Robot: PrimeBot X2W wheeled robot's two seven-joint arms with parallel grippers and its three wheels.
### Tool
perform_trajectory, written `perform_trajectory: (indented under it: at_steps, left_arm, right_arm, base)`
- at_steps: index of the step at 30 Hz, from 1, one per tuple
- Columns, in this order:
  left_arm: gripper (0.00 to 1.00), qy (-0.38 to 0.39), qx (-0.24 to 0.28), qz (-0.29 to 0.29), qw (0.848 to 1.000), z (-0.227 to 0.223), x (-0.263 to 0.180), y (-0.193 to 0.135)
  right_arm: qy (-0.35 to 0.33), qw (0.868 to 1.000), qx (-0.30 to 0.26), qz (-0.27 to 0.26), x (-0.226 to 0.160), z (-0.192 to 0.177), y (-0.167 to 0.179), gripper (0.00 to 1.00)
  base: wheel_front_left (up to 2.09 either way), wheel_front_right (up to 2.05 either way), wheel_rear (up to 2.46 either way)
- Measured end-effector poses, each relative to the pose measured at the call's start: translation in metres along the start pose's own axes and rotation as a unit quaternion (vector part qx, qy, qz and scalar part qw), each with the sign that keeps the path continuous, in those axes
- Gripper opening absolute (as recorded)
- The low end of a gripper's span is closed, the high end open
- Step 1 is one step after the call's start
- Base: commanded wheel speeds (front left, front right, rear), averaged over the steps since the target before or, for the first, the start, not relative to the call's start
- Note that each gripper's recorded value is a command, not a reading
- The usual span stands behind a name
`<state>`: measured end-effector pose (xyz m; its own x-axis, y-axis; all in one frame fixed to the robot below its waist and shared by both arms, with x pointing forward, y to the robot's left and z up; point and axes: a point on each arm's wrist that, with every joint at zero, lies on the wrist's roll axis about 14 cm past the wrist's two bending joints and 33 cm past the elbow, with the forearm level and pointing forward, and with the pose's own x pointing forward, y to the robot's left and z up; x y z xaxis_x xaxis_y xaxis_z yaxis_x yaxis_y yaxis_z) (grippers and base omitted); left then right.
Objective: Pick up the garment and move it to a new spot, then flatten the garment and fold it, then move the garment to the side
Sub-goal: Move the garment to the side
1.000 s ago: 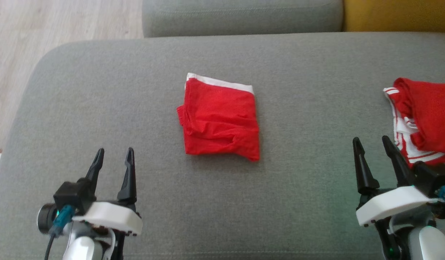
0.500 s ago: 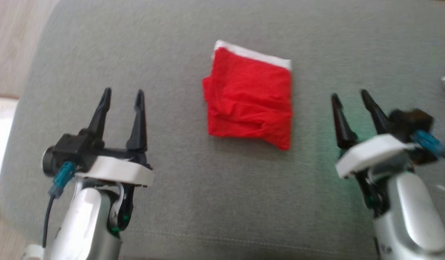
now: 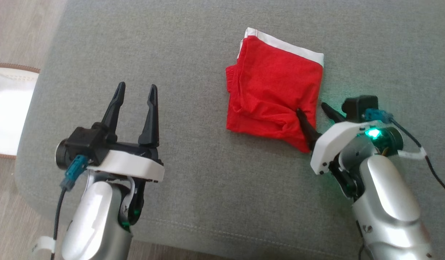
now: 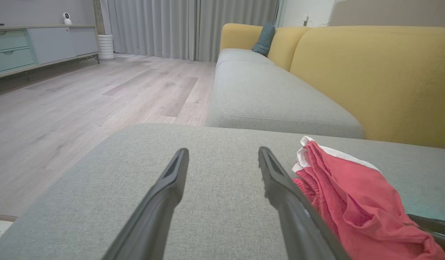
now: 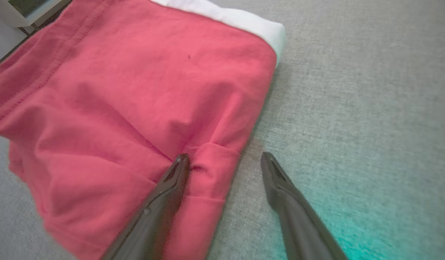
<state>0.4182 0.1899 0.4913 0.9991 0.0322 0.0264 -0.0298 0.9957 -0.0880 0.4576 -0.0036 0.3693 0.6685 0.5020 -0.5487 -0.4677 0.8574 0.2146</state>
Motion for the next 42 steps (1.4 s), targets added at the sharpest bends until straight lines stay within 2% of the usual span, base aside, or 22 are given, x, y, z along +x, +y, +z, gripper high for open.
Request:
perform_trajectory:
  at_steps: [1,2,3,4,12,21,34,39,42]
  left_arm:
    - [1.00,-0.001,-0.002,0.000,1.000,0.000,0.000,-0.001]
    - [1.00,-0.003,-0.003,-0.001,1.000,0.001,0.001,-0.002]
    - [1.00,-0.004,-0.004,-0.002,1.000,0.001,0.001,-0.003]
    - [1.00,-0.005,-0.006,-0.003,1.000,0.002,0.001,-0.004]
    - [1.00,-0.006,-0.003,-0.025,1.000,0.001,0.005,-0.016]
    - [1.00,-0.011,-0.004,-0.073,0.997,-0.001,0.017,-0.047]
    - [1.00,-0.008,-0.019,-0.187,0.982,-0.012,0.035,-0.125]
    - [1.00,0.008,-0.023,-0.211,0.977,-0.027,0.043,-0.140]
    - [1.00,0.009,-0.029,-0.222,0.975,-0.033,0.049,-0.148]
  right_arm:
    - [0.004,1.000,0.000,0.001,0.000,0.001,0.001,0.96]
    - [0.007,1.000,-0.001,0.002,0.000,0.001,0.001,0.69]
    - [0.009,1.000,-0.002,0.002,0.000,0.001,0.001,0.29]
    - [0.013,1.000,-0.002,0.002,-0.001,0.000,0.001,0.00]
    - [0.013,1.000,-0.010,-0.008,-0.007,0.001,-0.004,0.00]
    - [0.005,0.998,-0.001,-0.058,-0.041,-0.014,-0.036,0.00]
    - [0.030,0.983,-0.027,-0.181,-0.124,-0.044,-0.132,0.00]
    - [0.019,0.971,-0.057,-0.231,-0.145,-0.021,-0.180,0.00]
    - [0.001,0.958,-0.076,-0.276,-0.164,0.003,-0.218,0.00]
  base:
    - [0.00,0.00,0.00]
    - [0.00,0.00,0.00]
    - [0.00,0.00,0.00]
    - [0.00,0.00,0.00]
    - [0.00,0.00,0.00]
    - [0.00,0.00,0.00]
    - [0.00,0.00,0.00]
    - [0.00,0.00,0.00]
    - [0.00,0.00,0.00]
